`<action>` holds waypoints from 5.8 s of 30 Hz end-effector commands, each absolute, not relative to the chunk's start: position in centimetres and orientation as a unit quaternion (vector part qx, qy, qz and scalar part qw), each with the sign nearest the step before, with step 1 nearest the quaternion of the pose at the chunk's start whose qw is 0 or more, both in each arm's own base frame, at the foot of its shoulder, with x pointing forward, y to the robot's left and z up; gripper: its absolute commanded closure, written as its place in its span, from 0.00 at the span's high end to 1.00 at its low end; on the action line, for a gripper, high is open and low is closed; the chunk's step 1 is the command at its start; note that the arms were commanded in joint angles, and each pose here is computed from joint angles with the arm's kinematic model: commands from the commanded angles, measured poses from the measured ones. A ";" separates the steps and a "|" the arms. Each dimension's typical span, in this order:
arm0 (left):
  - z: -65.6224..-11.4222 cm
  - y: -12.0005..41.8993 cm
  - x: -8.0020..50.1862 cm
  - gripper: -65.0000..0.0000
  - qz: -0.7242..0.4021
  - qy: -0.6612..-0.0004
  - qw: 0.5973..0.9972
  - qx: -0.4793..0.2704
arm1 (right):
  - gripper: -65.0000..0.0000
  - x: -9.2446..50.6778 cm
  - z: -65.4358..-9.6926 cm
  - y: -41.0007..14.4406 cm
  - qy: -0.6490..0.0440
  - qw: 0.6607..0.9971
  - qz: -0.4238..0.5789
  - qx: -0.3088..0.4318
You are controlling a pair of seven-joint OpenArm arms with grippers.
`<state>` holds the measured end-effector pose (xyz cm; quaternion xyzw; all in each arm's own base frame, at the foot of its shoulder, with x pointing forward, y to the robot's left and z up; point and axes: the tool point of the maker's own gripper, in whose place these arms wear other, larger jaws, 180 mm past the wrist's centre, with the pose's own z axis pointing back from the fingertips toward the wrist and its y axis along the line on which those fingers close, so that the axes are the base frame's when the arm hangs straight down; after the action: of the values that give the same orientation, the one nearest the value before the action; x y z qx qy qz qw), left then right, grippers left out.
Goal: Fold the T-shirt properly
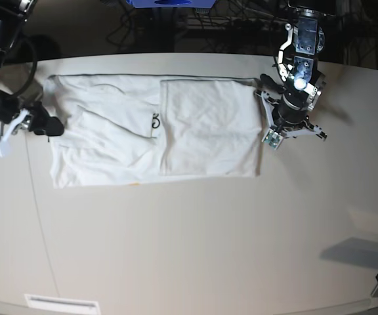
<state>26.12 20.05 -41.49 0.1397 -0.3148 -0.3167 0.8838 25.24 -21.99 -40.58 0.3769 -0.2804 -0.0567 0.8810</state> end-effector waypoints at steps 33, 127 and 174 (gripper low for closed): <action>-43.5 16.9 24.6 0.00 -0.335 -0.285 0.894 0.087 | 0.13 25.5 -40.2 -17.5 -0.272 0.878 -0.010 0.394; -42.8 -0.3 29.8 0.00 -0.463 -0.320 0.826 -0.011 | 0.00 27.8 -27.8 -10.4 -0.353 0.867 0.031 0.350; -40.9 18.2 26.0 0.00 -0.462 -0.202 0.844 0.185 | 0.00 27.1 -31.3 2.5 -0.252 0.920 0.016 0.301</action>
<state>26.49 17.54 -40.83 0.1791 -0.2150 -0.4609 0.8422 26.44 2.38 -32.37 0.2957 -0.2330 0.0092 0.9264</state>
